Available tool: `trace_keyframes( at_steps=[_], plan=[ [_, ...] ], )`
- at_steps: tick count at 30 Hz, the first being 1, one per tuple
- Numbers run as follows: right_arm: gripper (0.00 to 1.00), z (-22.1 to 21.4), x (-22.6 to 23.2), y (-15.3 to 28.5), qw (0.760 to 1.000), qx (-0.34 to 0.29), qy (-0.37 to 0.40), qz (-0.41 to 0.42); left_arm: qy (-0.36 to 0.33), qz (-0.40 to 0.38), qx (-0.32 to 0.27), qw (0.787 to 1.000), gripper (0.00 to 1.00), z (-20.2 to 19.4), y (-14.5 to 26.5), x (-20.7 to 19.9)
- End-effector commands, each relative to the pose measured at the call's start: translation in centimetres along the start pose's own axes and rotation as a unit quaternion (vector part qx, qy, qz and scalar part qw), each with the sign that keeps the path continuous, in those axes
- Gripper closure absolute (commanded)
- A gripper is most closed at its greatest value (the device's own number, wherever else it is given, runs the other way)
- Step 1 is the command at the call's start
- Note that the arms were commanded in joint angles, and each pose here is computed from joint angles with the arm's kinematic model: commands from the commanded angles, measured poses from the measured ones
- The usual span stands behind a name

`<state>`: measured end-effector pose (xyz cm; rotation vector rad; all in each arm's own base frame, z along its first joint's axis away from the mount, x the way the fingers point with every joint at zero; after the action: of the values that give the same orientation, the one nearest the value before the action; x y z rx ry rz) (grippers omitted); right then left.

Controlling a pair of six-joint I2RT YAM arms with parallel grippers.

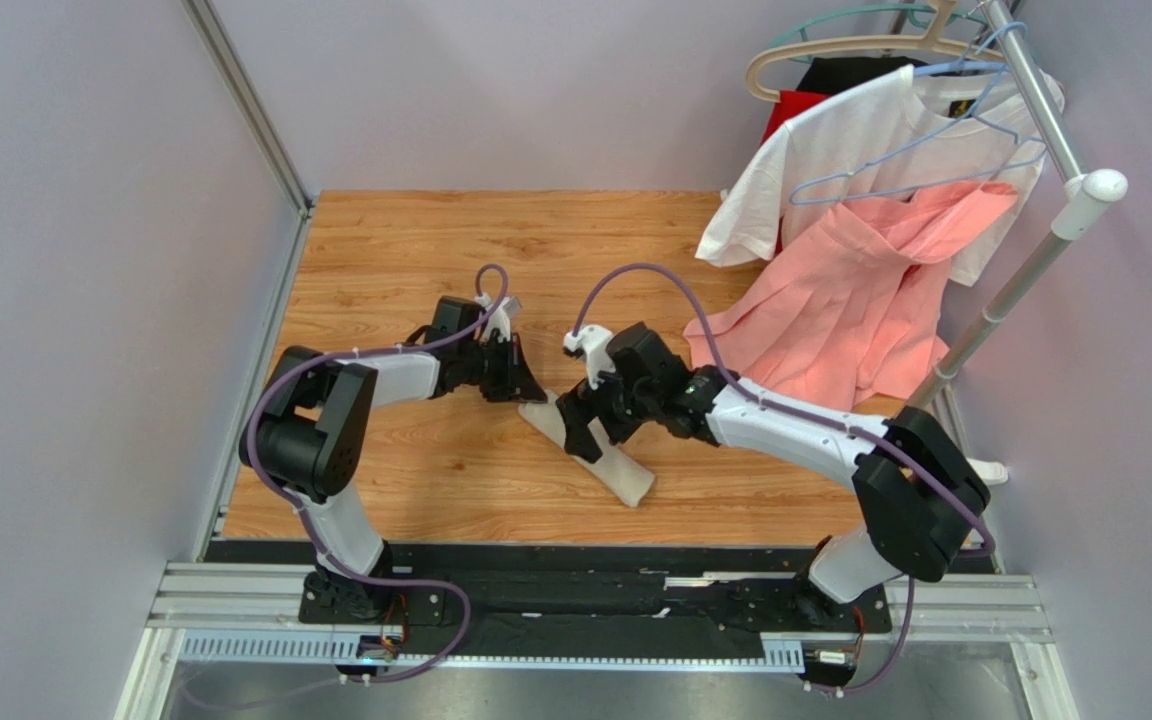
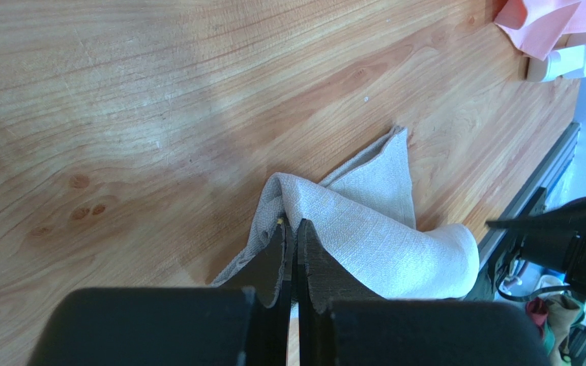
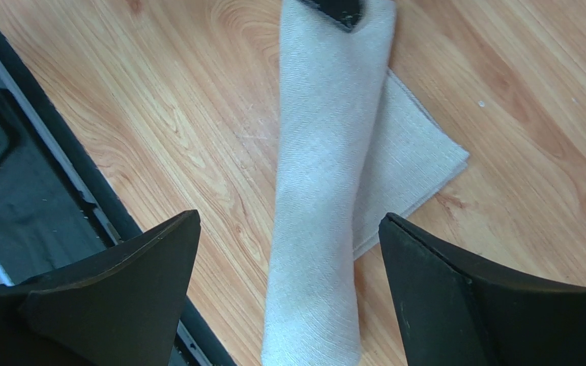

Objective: Fold the napkin, place the utensils inside, and roll it up
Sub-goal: Roll the napkin with the utensil

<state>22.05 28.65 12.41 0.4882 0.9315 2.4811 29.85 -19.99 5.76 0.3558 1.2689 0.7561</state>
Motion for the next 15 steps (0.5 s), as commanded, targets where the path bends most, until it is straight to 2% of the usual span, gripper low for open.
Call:
trace_keyframes(
  at_steps=[1,3,4,7,10,15],
  plan=[
    [0.10,1.5,0.8,-0.5,0.991,-0.022,0.091,-0.090,-0.003,0.016,0.014,1.000,1.00,0.1,-0.1,0.3],
    [0.11,1.9,0.6,-0.8,0.984,-0.028,0.111,-0.139,-0.002,0.019,0.014,1.000,1.00,0.3,-0.2,0.3],
    [0.13,1.8,1.4,-1.2,0.979,-0.025,0.146,-0.139,0.000,0.021,0.016,1.000,1.00,0.4,-0.2,0.3],
    [0.16,2.0,2.3,-2.1,0.973,-0.024,0.177,-0.143,0.003,0.021,0.019,1.000,1.00,0.6,-0.3,0.2],
    [0.20,0.9,2.7,-3.3,0.973,0.003,0.191,-0.131,0.005,0.021,0.021,1.000,1.00,0.7,-0.4,0.2],
    [0.22,-0.8,2.2,-4.6,0.969,0.032,0.195,-0.147,0.006,0.021,0.023,1.000,1.00,0.8,-0.4,0.1]
  ],
)
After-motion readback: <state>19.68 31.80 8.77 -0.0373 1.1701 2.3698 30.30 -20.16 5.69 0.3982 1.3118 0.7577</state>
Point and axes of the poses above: each gripper's point midway between its finger pads, its own y axis back along the fingers, its own x axis along the line the jaws close on, z = x × y, the point moved 4 cm from there along y, back along the fingers, and after that the axes turned 10 degrees about y, right-handed, at the moved point
